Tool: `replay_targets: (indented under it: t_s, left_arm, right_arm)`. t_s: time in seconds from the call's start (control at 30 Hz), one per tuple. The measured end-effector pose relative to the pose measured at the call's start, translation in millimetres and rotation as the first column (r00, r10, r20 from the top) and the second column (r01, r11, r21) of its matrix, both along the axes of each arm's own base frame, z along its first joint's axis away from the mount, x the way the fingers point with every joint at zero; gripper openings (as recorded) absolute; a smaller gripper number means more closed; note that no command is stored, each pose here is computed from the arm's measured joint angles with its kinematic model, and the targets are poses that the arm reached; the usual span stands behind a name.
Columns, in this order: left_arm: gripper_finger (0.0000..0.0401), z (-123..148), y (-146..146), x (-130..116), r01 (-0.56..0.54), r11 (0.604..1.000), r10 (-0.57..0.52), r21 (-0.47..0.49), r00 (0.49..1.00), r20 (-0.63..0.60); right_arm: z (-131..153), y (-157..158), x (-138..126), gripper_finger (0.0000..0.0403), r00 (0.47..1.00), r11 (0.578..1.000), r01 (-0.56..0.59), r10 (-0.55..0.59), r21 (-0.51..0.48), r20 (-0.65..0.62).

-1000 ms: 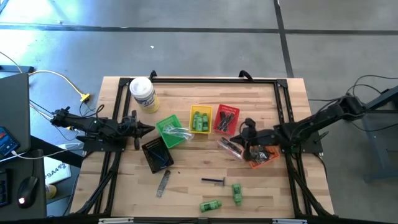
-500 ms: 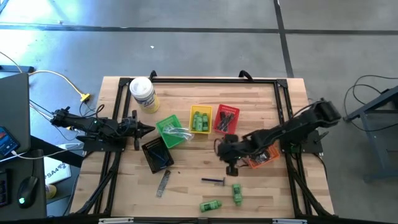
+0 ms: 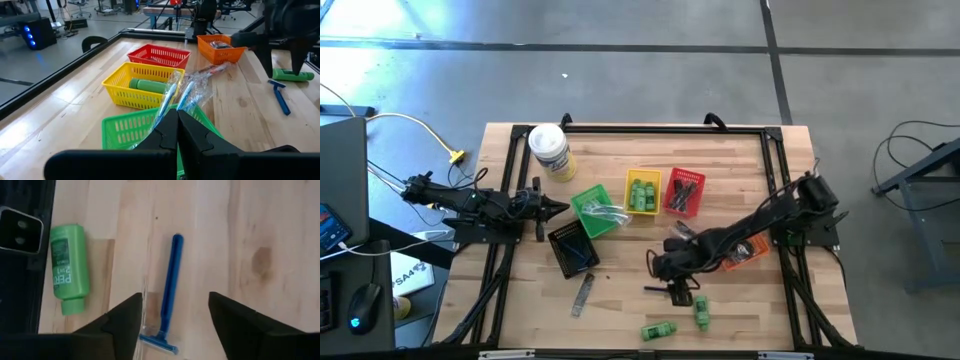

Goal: Pick & Place Travel size toiletries
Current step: Put the blue razor into the black bin

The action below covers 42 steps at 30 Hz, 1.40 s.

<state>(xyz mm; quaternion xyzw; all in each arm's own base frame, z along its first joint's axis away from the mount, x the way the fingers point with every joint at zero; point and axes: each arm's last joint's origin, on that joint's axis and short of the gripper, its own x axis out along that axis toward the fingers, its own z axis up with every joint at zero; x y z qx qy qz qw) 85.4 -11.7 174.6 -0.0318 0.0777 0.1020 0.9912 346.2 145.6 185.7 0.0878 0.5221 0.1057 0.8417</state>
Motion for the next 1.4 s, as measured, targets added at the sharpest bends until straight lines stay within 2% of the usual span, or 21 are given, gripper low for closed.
replay_targets:
  t_s: [0.2,0.53,0.7,0.93,1.13,1.27,1.4]
  left_arm:
    - [0.0000,0,0,0,-0.001,1.000,0.001,0.000,1.000,0.001]
    - [0.0000,0,0,0,-0.001,1.000,0.001,-0.002,1.000,0.007]
    - [0.0000,0,0,0,-0.001,1.000,0.001,-0.003,1.000,0.007]
    - [0.0000,0,0,0,-0.001,1.000,0.001,-0.003,1.000,0.007]
    - [0.0000,1,0,0,-0.001,1.000,0.001,-0.003,1.000,0.008]
    - [0.0000,1,0,0,-0.001,1.000,0.001,-0.004,1.000,0.010]
    - [0.0000,1,0,0,-0.001,1.000,0.001,-0.005,1.000,0.013]
  right_arm:
    - [-9,13,-1,0.0233,0.999,0.999,0.039,-0.039,-0.034,0.014]
    - [-48,28,2,0.0219,0.998,0.992,0.043,-0.047,-0.116,-0.031]
    - [-54,28,4,0.0206,0.997,0.991,0.063,-0.068,-0.120,-0.039]
    - [-55,27,4,0.0170,0.996,0.984,0.076,-0.081,-0.158,-0.026]
    - [-73,30,4,0.0138,0.998,0.975,0.039,-0.050,-0.218,-0.047]
    - [-76,30,4,0.0117,0.997,0.969,0.050,-0.062,-0.241,-0.044]
    - [-69,29,4,0.0077,0.998,0.969,0.056,-0.061,-0.242,-0.012]
